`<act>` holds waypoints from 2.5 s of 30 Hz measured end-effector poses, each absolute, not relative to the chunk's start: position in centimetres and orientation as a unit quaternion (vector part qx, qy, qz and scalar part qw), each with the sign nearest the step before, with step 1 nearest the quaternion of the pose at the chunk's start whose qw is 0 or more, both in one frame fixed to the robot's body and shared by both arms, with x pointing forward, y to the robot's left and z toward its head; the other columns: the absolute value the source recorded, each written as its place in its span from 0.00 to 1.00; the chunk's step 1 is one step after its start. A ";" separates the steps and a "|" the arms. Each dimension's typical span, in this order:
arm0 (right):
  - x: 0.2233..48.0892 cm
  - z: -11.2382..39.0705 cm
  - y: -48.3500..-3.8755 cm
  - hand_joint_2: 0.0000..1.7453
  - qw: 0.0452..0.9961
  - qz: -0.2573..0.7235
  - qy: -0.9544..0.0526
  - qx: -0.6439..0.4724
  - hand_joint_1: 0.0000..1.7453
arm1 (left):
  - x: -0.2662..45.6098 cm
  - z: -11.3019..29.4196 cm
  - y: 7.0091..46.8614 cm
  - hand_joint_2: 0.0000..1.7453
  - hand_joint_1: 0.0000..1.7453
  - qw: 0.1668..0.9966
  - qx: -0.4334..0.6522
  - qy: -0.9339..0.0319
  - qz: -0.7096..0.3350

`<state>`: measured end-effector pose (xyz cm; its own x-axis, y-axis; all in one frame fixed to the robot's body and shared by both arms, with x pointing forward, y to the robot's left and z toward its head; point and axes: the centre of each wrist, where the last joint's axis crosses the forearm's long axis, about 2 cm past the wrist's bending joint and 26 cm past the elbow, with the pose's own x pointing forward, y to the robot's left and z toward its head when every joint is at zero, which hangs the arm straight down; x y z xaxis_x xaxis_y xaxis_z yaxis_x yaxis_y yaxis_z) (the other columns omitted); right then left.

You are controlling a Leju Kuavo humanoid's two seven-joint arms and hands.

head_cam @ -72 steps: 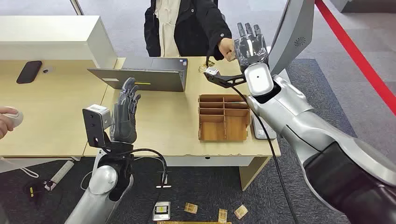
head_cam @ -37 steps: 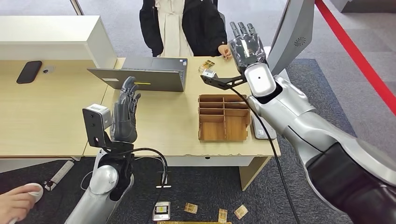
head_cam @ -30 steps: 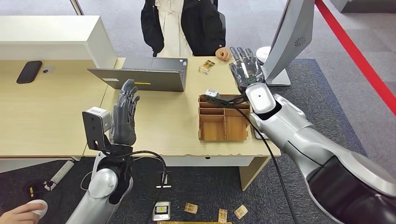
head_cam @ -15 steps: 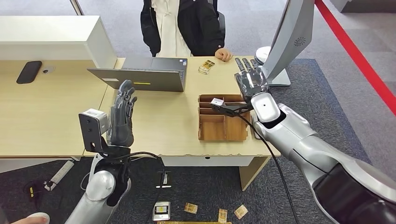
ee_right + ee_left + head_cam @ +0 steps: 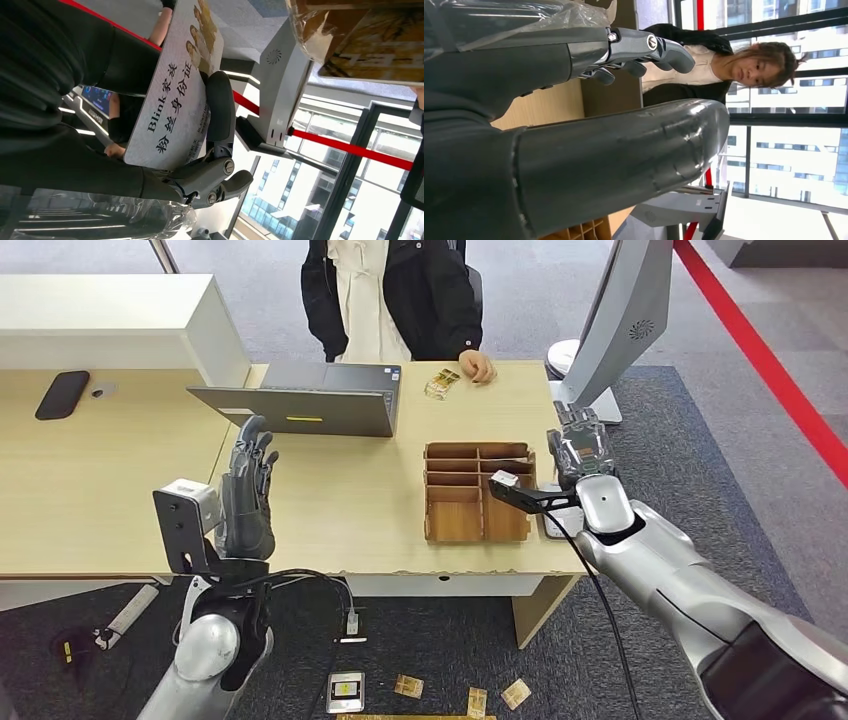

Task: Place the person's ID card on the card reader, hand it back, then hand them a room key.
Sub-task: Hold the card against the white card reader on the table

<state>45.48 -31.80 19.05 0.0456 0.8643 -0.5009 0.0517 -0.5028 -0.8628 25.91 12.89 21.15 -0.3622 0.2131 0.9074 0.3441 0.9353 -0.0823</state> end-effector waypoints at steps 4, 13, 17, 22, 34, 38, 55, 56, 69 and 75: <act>45.5 19.2 -32.2 1.00 0.351 0.582 -0.357 -0.641 1.00 | 25.9 21.1 12.8 0.00 0.00 0.532 -0.173 -0.826 -0.071; 45.5 19.4 -33.0 1.00 0.356 0.579 -0.348 -0.646 1.00 | 25.9 21.1 12.7 0.00 0.00 0.528 -0.173 -0.828 -0.076; 45.5 19.4 -34.0 1.00 0.373 0.572 -0.326 -0.654 1.00 | 25.9 21.2 12.7 0.00 0.00 0.529 -0.171 -0.828 -0.076; 45.0 19.0 -35.8 1.00 0.389 0.563 -0.309 -0.661 1.00 | 25.8 21.1 12.8 0.00 0.00 0.533 -0.170 -0.826 -0.076; 43.3 16.7 -38.3 1.00 0.425 0.576 -0.278 -0.641 1.00 | 25.8 21.0 12.8 0.00 0.00 0.535 -0.176 -0.822 -0.083; 42.7 16.1 -38.8 1.00 0.435 0.602 -0.284 -0.606 1.00 | 25.7 20.9 12.8 0.00 0.00 0.536 -0.180 -0.820 -0.086; 41.1 15.5 -38.0 1.00 0.414 0.637 -0.345 -0.551 1.00 | 25.4 21.1 12.9 0.00 0.00 0.545 -0.184 -0.813 -0.088; 41.1 15.6 -37.9 1.00 0.411 0.638 -0.348 -0.551 1.00 | 25.4 21.1 13.0 0.00 0.00 0.546 -0.184 -0.813 -0.088; 40.2 15.7 -36.1 1.00 0.376 0.650 -0.385 -0.537 1.00 | 25.1 21.3 13.1 0.00 0.00 0.541 -0.189 -0.814 -0.095; 40.0 15.7 -35.8 1.00 0.379 0.643 -0.395 -0.536 1.00 | 25.1 21.3 13.1 0.00 0.00 0.540 -0.190 -0.814 -0.097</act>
<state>40.02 -35.77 15.68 -0.1389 0.9106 -0.3892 -0.0645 -0.4005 -0.9140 25.12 13.14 21.30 -0.3432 0.2046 0.9167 0.4152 0.9085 -0.0473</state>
